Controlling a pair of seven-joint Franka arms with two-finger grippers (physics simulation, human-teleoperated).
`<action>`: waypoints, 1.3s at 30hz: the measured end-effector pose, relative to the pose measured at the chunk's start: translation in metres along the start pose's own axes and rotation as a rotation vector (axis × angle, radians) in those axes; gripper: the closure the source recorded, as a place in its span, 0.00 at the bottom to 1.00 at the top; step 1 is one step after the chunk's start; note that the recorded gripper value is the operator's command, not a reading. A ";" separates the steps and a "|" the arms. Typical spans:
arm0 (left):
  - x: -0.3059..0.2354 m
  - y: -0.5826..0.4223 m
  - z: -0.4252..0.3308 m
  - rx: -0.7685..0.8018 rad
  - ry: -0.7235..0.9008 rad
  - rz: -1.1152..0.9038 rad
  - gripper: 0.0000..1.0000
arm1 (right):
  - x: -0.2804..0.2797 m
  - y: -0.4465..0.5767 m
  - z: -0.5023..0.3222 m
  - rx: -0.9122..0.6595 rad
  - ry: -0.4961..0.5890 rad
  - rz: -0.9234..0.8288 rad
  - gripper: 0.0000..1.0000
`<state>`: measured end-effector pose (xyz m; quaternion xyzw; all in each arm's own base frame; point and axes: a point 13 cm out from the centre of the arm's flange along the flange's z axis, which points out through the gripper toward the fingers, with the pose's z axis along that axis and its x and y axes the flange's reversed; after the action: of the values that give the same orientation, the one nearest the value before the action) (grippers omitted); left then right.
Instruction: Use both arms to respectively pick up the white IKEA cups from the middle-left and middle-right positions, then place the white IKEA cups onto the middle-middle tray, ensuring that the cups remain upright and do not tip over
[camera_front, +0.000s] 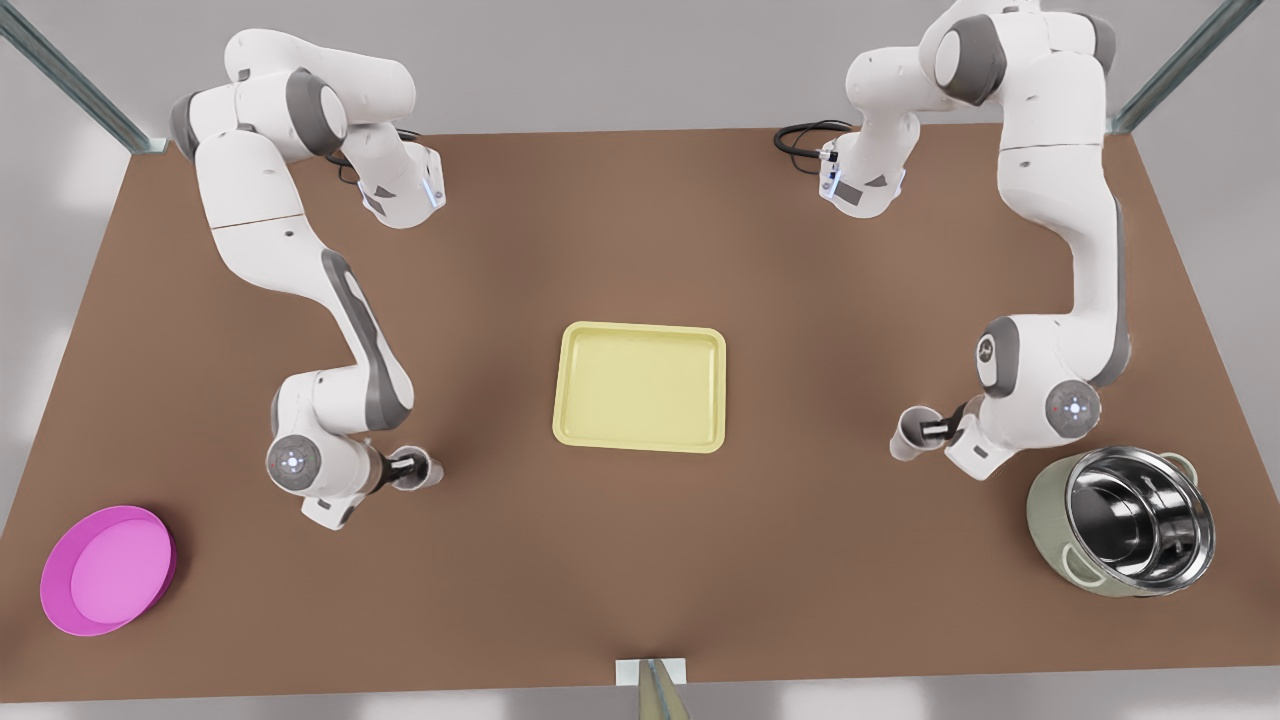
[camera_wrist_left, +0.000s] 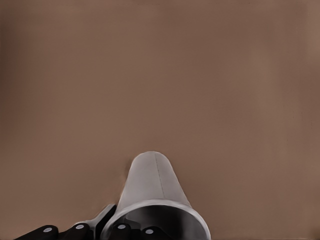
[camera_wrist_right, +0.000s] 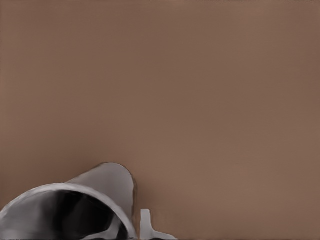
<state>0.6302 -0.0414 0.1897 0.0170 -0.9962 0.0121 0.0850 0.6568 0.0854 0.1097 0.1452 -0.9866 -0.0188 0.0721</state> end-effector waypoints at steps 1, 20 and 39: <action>-0.004 -0.040 -0.008 0.003 -0.013 0.032 0.79 | -0.001 0.000 -0.001 0.003 -0.003 -0.003 0.79; 0.084 -0.361 0.068 0.144 0.106 -0.231 0.79 | 0.010 0.363 -0.048 -0.153 -0.075 -0.465 0.79; 0.046 -0.312 -0.021 0.170 0.090 -0.539 0.00 | 0.015 0.403 -0.002 -0.147 -0.086 -0.507 0.00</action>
<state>0.5996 -0.3545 0.2246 0.2878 -0.9463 0.0735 0.1274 0.5281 0.4670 0.1367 0.3809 -0.9169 -0.1141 0.0335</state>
